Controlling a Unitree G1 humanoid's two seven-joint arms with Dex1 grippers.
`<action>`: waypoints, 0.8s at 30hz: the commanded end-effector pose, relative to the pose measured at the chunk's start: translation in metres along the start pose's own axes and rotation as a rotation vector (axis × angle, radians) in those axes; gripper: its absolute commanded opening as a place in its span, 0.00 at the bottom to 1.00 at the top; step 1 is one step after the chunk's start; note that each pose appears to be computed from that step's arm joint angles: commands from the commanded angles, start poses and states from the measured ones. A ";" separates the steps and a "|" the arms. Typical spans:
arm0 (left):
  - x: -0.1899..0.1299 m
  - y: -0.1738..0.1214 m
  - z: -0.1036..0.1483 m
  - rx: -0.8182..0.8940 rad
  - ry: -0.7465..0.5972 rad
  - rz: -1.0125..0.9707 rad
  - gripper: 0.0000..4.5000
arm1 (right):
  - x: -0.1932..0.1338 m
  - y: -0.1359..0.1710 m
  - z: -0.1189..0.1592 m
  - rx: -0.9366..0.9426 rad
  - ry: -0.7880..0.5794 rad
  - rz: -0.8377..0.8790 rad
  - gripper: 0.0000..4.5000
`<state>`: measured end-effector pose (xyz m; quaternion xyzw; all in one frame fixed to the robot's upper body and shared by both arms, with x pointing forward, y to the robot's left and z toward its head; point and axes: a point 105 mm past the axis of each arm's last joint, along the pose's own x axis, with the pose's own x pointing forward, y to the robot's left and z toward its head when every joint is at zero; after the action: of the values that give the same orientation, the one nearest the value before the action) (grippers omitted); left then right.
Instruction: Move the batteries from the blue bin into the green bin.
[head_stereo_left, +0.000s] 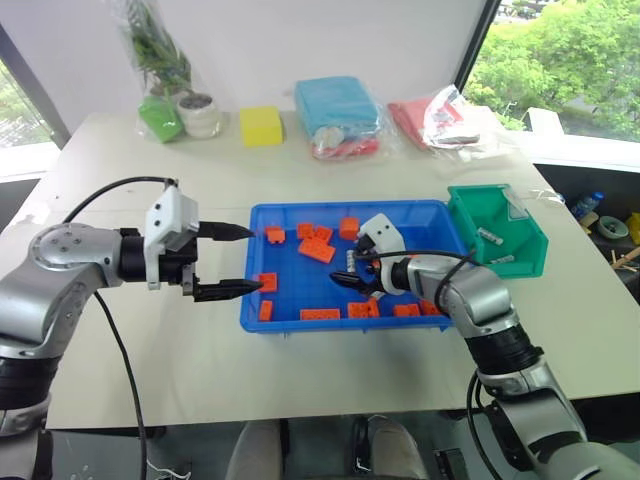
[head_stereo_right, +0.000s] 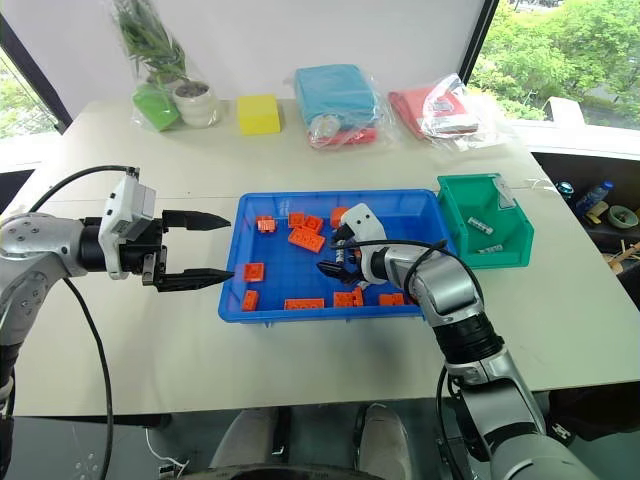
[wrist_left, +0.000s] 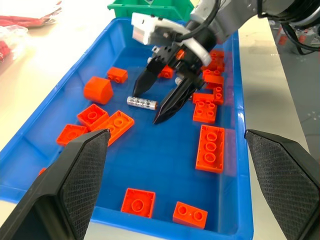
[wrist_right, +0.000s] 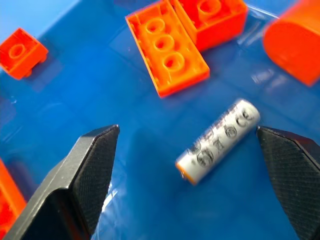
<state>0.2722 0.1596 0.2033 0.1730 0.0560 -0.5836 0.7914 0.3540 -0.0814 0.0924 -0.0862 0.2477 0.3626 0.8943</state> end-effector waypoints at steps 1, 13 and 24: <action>-0.001 0.001 0.013 0.049 -0.019 0.000 1.00 | 0.003 -0.004 -0.001 -0.022 -0.001 -0.015 0.81; 0.000 0.004 0.012 0.054 -0.023 -0.005 1.00 | -0.043 -0.015 0.048 -0.033 -0.166 -0.017 0.01; 0.005 0.003 0.007 0.054 -0.036 -0.018 1.00 | -0.165 -0.148 0.047 -0.024 -0.129 -0.503 0.01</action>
<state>0.2769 0.1558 0.2040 0.1717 0.0410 -0.5903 0.7877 0.3758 -0.2666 0.2072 -0.1231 0.1642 0.1393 0.9687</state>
